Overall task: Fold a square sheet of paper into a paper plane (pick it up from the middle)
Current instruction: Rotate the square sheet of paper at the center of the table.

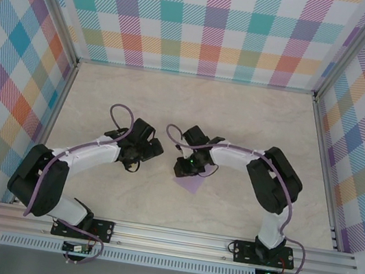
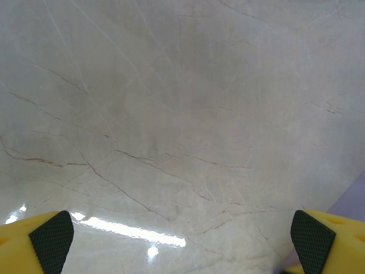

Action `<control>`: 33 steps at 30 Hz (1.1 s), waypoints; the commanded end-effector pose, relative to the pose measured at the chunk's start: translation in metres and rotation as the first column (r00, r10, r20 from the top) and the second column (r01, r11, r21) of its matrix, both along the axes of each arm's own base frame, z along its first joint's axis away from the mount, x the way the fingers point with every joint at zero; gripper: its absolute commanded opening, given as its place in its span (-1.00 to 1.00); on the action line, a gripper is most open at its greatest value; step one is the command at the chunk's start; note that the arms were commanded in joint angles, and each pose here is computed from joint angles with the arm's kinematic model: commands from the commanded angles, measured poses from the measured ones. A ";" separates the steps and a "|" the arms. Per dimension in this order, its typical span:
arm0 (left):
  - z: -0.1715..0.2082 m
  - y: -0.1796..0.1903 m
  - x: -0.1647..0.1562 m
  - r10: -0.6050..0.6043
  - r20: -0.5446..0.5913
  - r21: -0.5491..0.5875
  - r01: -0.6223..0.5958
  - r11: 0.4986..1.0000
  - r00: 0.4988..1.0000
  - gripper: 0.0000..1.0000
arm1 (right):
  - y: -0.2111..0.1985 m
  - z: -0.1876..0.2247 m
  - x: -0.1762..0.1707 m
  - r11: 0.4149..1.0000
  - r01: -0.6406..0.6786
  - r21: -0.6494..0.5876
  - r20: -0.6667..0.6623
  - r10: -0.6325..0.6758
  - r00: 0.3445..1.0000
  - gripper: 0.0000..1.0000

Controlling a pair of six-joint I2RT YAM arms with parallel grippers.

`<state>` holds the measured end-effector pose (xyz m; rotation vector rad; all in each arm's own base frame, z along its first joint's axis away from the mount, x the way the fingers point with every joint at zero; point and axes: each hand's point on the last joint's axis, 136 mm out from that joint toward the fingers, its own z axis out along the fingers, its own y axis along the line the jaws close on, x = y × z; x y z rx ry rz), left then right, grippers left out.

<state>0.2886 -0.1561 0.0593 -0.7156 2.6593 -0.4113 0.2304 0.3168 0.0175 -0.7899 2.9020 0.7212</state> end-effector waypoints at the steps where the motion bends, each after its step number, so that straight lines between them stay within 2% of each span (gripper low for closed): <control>1: 0.004 0.000 0.003 -0.020 -0.001 0.003 0.020 1.000 1.000 1.00 | -0.027 0.011 -0.022 0.986 -0.155 -0.059 0.035 0.157 0.987 -0.59; 3: 0.005 -0.005 0.003 -0.034 -0.001 -0.018 0.034 0.999 0.999 1.00 | -0.026 0.030 -0.006 0.997 -0.067 -0.032 0.083 0.070 0.994 -0.50; 6: 0.005 -0.010 0.002 -0.044 -0.015 -0.047 0.043 0.998 0.999 1.00 | -0.039 0.043 0.026 0.985 0.166 -0.043 0.125 -0.160 0.979 -0.17; 9: 0.005 -0.018 0.000 -0.070 -0.022 -0.082 0.068 0.994 0.997 1.00 | -0.069 0.034 0.046 0.916 0.382 -0.122 0.153 -0.363 0.919 0.04; 12: 0.006 -0.022 -0.002 -0.088 -0.026 -0.101 0.085 0.991 0.996 1.00 | -0.088 0.021 0.054 0.857 0.485 -0.175 0.148 -0.464 0.873 0.12; 22: 0.009 -0.036 -0.009 -0.160 -0.021 -0.158 0.154 0.975 0.987 1.00 | -0.069 0.002 0.066 0.860 0.477 -0.179 0.070 -0.473 0.878 0.15; 29: 0.007 -0.047 -0.017 -0.192 -0.036 -0.202 0.181 0.963 0.981 0.98 | -0.039 -0.006 0.068 0.904 0.412 -0.113 -0.012 -0.416 0.909 0.07; 33: 0.003 -0.053 -0.022 -0.196 -0.052 -0.222 0.180 0.958 0.979 0.96 | -0.025 -0.002 0.075 0.921 0.380 -0.085 -0.008 -0.382 0.924 0.03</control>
